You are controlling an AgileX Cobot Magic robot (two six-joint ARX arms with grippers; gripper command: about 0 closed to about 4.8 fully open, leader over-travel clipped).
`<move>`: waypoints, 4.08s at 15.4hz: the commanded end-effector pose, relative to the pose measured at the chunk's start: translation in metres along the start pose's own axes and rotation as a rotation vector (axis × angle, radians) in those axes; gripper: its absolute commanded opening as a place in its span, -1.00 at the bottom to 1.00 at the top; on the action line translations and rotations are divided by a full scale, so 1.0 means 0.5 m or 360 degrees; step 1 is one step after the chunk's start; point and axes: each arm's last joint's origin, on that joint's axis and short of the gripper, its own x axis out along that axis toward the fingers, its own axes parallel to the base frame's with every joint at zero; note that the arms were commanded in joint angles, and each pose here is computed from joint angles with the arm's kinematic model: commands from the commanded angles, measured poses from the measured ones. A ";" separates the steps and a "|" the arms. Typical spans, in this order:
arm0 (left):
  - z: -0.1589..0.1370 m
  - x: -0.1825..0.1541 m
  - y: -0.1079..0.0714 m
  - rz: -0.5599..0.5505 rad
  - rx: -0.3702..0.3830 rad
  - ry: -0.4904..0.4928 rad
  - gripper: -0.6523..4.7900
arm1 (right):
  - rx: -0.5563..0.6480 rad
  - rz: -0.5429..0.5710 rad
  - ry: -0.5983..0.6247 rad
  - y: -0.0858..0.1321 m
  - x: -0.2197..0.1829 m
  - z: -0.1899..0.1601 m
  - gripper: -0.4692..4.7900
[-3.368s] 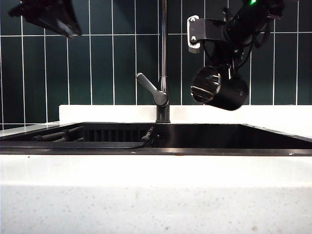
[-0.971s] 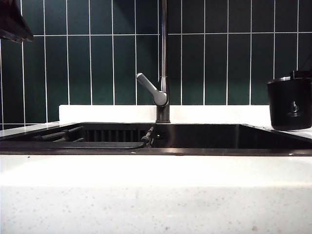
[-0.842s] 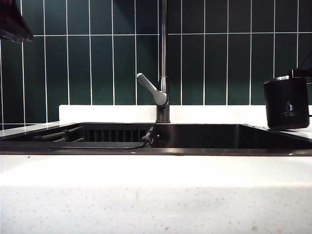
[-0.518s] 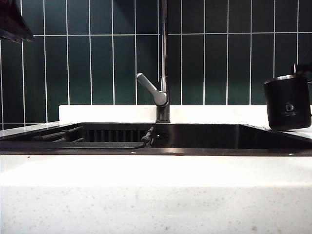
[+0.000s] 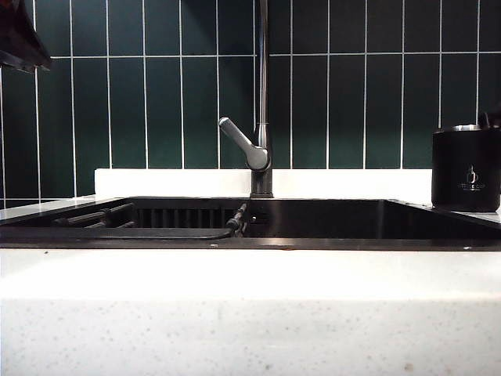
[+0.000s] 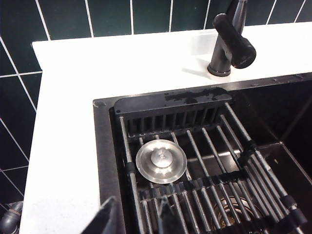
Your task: Pick up the mug next to the sink, go to the faucet to get some water, pour the water into the sink, and finally put the mug back to its place.
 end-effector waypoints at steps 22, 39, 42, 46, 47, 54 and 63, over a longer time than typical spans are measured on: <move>-0.072 -0.264 -0.018 0.0037 0.0111 -0.0024 -0.58 | -0.0114 0.0459 -0.0478 0.020 -0.394 0.022 -0.75; -0.187 -0.139 -0.007 0.0092 -0.0064 -0.0127 -0.58 | -0.0109 0.0382 -0.0679 -0.017 -0.378 -0.185 -0.76; -0.191 -0.130 -0.006 0.0095 -0.0050 -0.0230 -0.58 | -0.0113 0.0370 -0.0658 -0.016 -0.370 -0.192 -0.84; -0.202 -0.118 -0.005 0.0117 -0.0048 -0.0351 -0.74 | -0.0098 0.0323 -0.0676 -0.011 -0.335 -0.218 -0.84; -0.211 -0.114 -0.005 0.0112 -0.0048 -0.0331 -0.78 | -0.0093 0.0297 -0.0674 -0.011 -0.326 -0.225 -0.84; -0.258 -0.092 -0.003 0.0119 0.0020 -0.0341 -0.78 | -0.0077 0.0306 -0.0823 -0.004 -0.284 -0.262 -0.84; -0.288 -0.081 -0.004 0.0070 0.0012 -0.0346 -0.78 | -0.0219 0.0267 -0.0778 -0.003 -0.271 -0.278 -0.84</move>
